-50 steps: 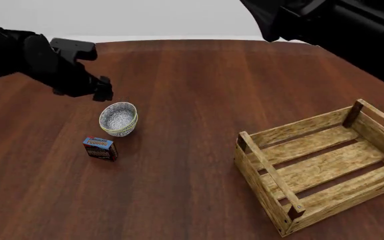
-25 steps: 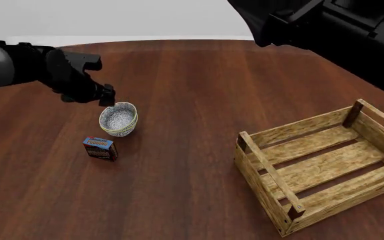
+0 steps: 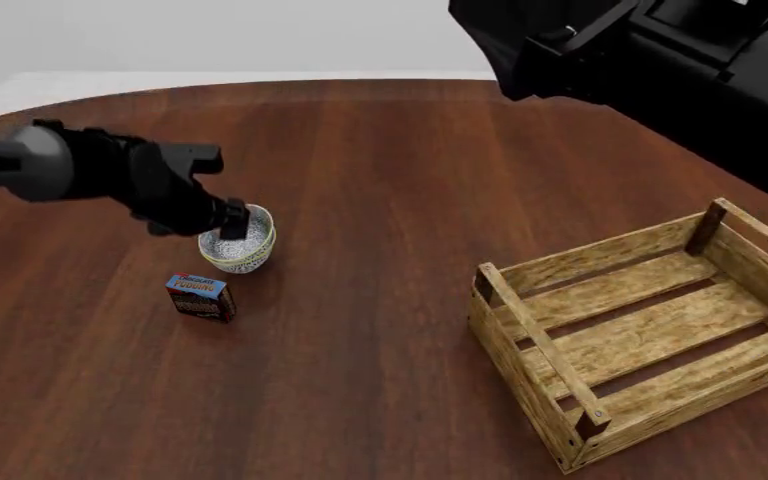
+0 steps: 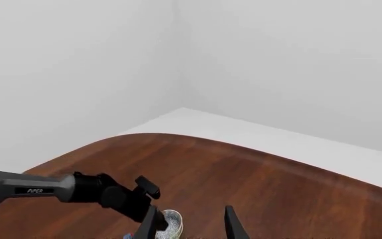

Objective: Stack the right bowl on the left bowl and place them in the tray.

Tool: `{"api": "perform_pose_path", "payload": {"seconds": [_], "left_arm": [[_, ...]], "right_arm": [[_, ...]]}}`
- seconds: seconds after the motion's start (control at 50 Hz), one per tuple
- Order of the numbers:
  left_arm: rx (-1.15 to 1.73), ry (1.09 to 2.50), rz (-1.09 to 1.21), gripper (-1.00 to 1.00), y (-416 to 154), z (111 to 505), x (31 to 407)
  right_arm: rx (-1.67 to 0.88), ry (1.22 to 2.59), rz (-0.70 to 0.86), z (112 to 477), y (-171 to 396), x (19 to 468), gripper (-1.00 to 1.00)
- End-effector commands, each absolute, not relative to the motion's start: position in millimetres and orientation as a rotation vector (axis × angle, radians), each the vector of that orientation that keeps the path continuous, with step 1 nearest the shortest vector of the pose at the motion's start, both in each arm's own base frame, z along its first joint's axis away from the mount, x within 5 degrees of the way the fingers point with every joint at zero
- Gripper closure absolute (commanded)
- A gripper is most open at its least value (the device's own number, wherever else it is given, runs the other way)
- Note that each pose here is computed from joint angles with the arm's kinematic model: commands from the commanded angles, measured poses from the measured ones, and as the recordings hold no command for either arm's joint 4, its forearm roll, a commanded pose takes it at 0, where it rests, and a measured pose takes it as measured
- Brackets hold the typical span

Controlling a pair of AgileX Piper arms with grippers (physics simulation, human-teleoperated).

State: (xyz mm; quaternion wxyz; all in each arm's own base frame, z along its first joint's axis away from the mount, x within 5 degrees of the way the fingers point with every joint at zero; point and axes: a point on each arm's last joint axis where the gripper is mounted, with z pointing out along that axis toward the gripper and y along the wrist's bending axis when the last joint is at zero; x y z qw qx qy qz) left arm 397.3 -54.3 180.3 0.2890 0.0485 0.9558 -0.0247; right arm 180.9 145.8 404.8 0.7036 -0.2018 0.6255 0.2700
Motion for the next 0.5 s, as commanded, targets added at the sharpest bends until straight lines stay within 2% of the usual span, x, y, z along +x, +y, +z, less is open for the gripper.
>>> {"api": "perform_pose_path", "payload": {"seconds": [0.02, 0.5], "left_arm": [[0.101, 2.566, -0.070, -1.00, -52, 166, 397], [0.075, 2.584, -0.059, -1.00, -44, 149, 405]], "right_arm": [[-0.451, 1.394, 0.602, 404, 147, 182, -1.00], [-0.451, 1.398, 0.601, 402, 148, 183, -1.00]]}}
